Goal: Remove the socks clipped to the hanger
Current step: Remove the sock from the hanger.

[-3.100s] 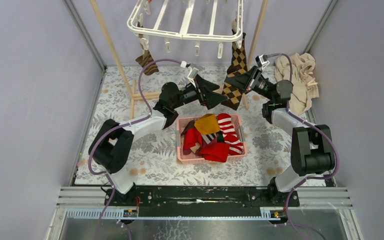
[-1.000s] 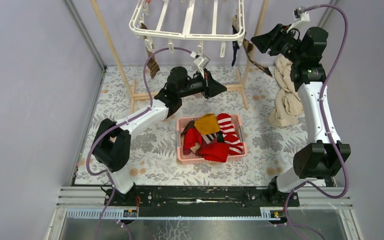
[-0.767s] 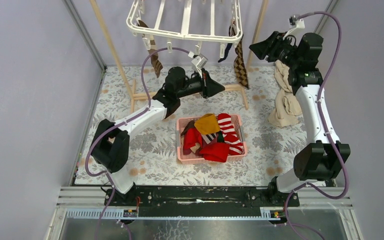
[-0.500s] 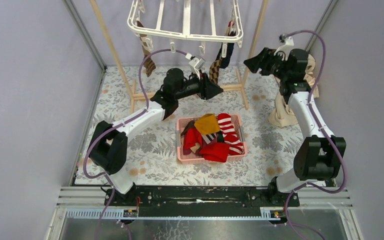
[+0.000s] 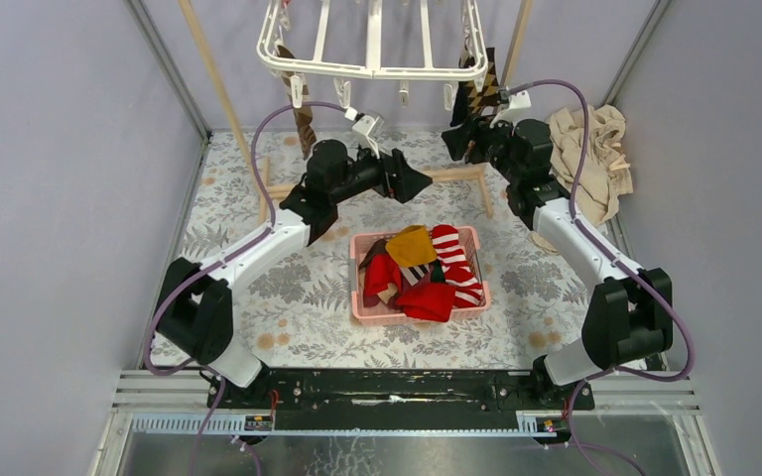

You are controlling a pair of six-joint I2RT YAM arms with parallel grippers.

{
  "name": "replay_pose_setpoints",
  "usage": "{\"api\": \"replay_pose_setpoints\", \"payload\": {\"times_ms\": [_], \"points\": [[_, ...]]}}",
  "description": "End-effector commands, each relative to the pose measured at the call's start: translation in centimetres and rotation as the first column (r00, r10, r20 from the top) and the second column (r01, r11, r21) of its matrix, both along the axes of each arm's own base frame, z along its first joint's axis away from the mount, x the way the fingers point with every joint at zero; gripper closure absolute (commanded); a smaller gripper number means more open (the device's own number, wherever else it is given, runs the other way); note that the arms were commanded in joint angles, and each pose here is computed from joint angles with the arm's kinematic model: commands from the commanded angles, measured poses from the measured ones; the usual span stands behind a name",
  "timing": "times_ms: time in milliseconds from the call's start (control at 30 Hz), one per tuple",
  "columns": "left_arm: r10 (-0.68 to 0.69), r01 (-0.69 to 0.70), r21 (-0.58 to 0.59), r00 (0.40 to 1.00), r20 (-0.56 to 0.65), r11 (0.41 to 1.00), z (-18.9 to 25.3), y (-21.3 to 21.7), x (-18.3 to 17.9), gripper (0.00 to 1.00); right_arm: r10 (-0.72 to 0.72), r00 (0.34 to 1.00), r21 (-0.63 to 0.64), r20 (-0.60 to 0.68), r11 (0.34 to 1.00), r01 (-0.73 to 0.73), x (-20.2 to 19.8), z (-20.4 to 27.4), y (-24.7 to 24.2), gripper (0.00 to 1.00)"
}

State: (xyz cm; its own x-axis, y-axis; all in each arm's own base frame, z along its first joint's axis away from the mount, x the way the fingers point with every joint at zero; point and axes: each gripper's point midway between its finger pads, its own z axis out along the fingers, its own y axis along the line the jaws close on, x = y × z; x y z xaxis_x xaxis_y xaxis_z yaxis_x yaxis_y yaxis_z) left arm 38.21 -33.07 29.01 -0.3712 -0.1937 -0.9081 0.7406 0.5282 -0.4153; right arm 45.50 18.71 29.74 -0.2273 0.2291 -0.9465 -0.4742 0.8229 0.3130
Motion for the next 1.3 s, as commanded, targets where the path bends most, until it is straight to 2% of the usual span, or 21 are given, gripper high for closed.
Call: {"api": "replay_pose_setpoints", "payload": {"times_ms": [0,200,500,733,800,867,1067,1133,1267], "points": [[0.063,-0.063,-0.004,0.997,0.051,0.998,2.0,1.8,-0.5,0.01,-0.237,0.963,0.023,0.126,0.971,0.236,2.2,3.3,-3.0,0.27],[0.080,-0.080,-0.006,0.995,0.065,0.997,2.8,2.7,-1.3,0.01,-0.358,0.927,0.038,0.115,0.934,0.356,4.0,2.8,-4.6,0.27],[0.083,-0.082,-0.008,0.994,0.075,0.997,3.4,3.1,-1.9,0.01,-0.261,0.958,0.114,0.119,0.962,0.248,6.7,2.6,-1.6,0.26],[0.083,-0.082,-0.007,0.994,0.074,0.997,3.6,3.1,-1.9,0.01,-0.225,0.973,0.159,0.042,0.963,0.216,9.1,-0.9,0.2,0.31],[0.084,-0.084,-0.006,0.994,0.075,0.996,3.6,3.1,-1.9,0.01,-0.219,0.976,0.174,0.014,0.961,0.213,9.8,-2.4,0.6,0.36],[0.082,-0.082,-0.004,0.994,0.075,0.997,3.6,3.1,-1.9,0.01,-0.226,0.974,0.187,0.002,0.957,0.221,10.4,-3.3,0.8,0.45],[0.080,-0.081,0.015,0.994,0.070,0.997,2.9,3.2,-1.9,0.01,-0.230,0.973,0.192,0.033,0.956,0.220,9.3,-2.0,0.3,0.91],[0.051,-0.052,0.018,0.996,0.069,0.998,2.4,3.0,-2.2,0.01,-0.204,0.977,0.200,0.060,0.961,0.188,7.7,-0.4,0.3,0.99],[-0.030,0.036,-0.051,0.994,0.103,0.998,2.8,2.5,-2.5,0.01,-0.089,0.992,0.236,0.089,0.970,0.065,4.2,3.4,0.8,1.00]]}}
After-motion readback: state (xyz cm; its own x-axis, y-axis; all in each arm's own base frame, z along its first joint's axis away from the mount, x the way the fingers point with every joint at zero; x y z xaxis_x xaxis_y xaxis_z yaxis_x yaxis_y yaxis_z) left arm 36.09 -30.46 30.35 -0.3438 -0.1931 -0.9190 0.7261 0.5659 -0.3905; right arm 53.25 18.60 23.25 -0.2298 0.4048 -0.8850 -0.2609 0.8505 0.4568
